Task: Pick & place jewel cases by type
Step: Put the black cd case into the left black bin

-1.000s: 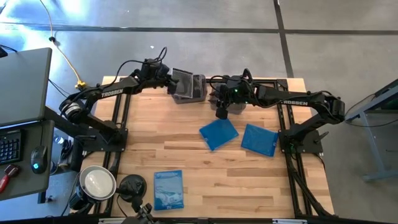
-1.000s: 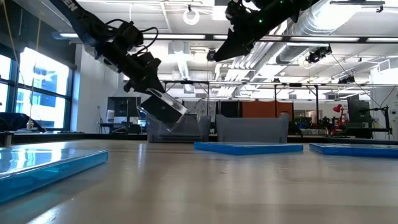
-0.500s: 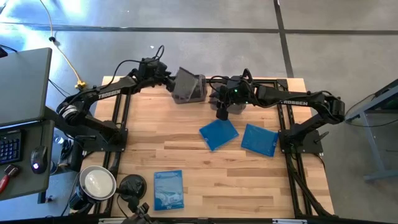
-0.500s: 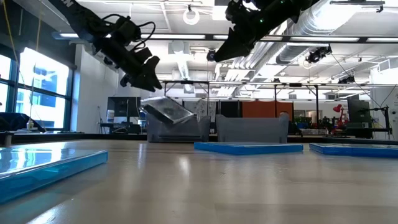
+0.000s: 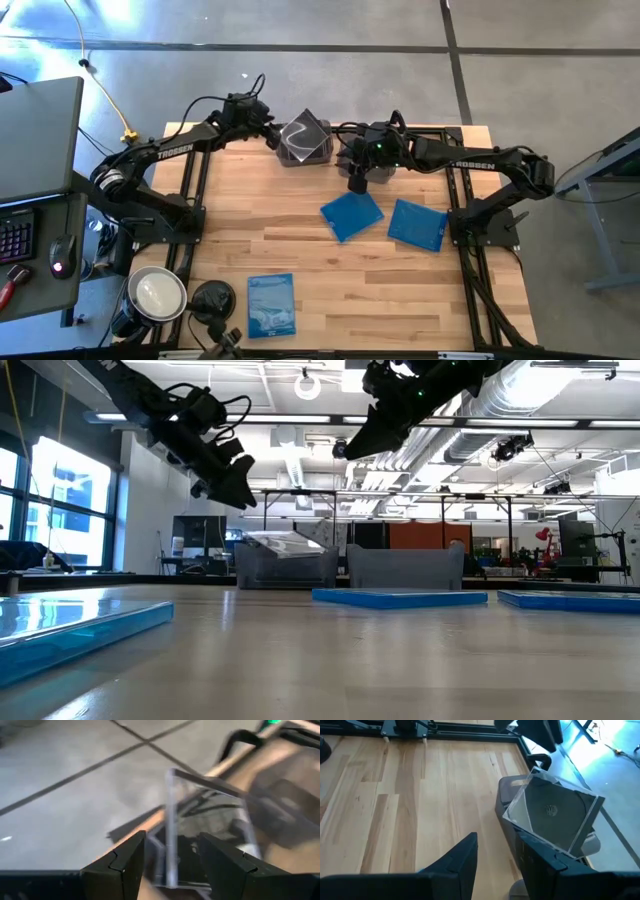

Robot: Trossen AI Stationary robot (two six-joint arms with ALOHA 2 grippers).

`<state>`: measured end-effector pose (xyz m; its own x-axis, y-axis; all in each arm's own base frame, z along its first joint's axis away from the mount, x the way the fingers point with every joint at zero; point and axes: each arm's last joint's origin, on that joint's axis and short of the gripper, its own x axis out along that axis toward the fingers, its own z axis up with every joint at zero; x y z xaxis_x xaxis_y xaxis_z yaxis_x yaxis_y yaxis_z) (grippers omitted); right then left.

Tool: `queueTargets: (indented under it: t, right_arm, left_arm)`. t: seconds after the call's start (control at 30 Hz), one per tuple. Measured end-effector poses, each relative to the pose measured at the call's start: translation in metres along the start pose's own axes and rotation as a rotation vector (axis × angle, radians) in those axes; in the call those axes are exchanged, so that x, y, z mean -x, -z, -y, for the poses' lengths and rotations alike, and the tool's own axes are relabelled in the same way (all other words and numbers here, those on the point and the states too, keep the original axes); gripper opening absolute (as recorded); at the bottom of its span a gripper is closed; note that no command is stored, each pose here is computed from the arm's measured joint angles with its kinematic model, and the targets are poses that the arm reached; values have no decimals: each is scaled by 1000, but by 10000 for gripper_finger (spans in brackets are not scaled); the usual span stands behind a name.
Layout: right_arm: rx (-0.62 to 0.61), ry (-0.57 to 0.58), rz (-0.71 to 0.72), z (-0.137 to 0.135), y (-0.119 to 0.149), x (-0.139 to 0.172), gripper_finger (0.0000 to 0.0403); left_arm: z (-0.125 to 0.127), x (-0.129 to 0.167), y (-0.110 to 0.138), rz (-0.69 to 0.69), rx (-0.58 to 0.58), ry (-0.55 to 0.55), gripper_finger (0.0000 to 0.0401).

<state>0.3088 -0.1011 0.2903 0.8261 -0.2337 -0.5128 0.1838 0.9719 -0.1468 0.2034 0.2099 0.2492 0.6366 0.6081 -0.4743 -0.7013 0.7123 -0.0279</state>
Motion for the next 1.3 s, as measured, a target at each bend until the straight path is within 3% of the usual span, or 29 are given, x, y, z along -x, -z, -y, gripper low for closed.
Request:
queueTargets:
  t: [0.3, 0.53, 0.67, 0.9, 1.3]
  right_arm:
    - [35, 2, 11, 0, 7, -30, 129]
    - [68, -3, -26, 0, 30, -76, 129]
    - [-44, -23, -72, 5, 46, -93, 129]
    - [-159, -102, 37, 12, 65, -131, 129]
    - [-168, -117, 72, 13, 74, -163, 129]
  left_arm:
    - [8, 0, 5, -48, -4, 175, 182]
    - [12, 5, 3, -40, -21, 122, 182]
    - [12, 8, 0, -27, -22, 117, 182]
    - [12, 9, -5, 29, -25, 116, 182]
    - [13, 9, -8, 58, -27, 118, 182]
